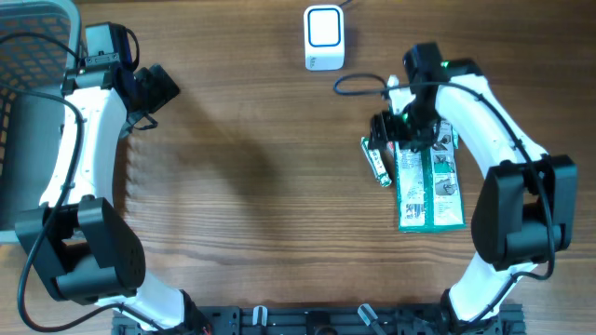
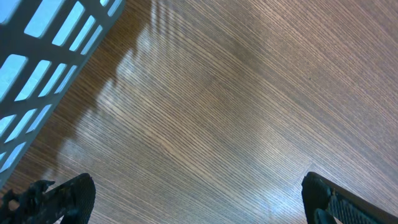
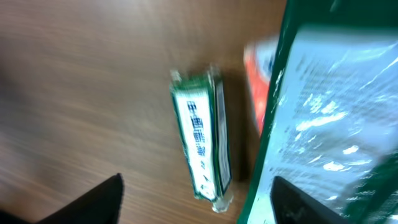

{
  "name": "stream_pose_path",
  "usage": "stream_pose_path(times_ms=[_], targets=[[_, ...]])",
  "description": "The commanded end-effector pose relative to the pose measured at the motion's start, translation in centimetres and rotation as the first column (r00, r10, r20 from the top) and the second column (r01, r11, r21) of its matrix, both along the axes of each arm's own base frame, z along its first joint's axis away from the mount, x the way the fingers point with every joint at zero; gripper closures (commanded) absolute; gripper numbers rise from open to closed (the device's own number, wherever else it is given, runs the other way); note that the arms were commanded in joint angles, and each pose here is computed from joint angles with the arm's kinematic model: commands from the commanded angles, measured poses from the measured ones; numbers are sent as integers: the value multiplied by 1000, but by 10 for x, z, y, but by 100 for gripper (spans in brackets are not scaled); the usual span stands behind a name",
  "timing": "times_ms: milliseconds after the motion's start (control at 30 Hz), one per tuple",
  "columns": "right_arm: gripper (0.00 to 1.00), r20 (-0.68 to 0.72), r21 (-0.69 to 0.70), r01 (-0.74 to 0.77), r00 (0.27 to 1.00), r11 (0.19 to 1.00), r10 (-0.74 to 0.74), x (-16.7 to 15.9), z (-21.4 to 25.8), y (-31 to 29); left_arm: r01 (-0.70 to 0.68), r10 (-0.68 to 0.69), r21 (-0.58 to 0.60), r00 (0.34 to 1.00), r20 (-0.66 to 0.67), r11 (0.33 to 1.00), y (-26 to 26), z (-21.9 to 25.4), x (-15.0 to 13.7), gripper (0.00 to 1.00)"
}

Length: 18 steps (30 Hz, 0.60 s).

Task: Scan the item barcode
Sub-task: 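Carry the green stick right and drop it beside the gloves pack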

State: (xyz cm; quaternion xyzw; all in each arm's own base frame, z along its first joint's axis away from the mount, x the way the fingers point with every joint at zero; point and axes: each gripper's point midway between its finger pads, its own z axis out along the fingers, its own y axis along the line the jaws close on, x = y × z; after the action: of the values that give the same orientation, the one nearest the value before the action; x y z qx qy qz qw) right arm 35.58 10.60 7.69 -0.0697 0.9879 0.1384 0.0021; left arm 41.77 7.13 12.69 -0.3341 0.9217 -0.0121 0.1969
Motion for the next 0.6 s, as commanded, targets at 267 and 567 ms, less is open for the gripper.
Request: stream_pose_path(times_ms=[267,567], targets=[[0,314,20,4,949,1000,-10,63,63,5,-20,20,-3,1000,5,1000,6,1,0,0],[0,492,52,-4,870,999,-22,106,84,12,-20,20,-3,1000,5,1000,6,1,0,0]])
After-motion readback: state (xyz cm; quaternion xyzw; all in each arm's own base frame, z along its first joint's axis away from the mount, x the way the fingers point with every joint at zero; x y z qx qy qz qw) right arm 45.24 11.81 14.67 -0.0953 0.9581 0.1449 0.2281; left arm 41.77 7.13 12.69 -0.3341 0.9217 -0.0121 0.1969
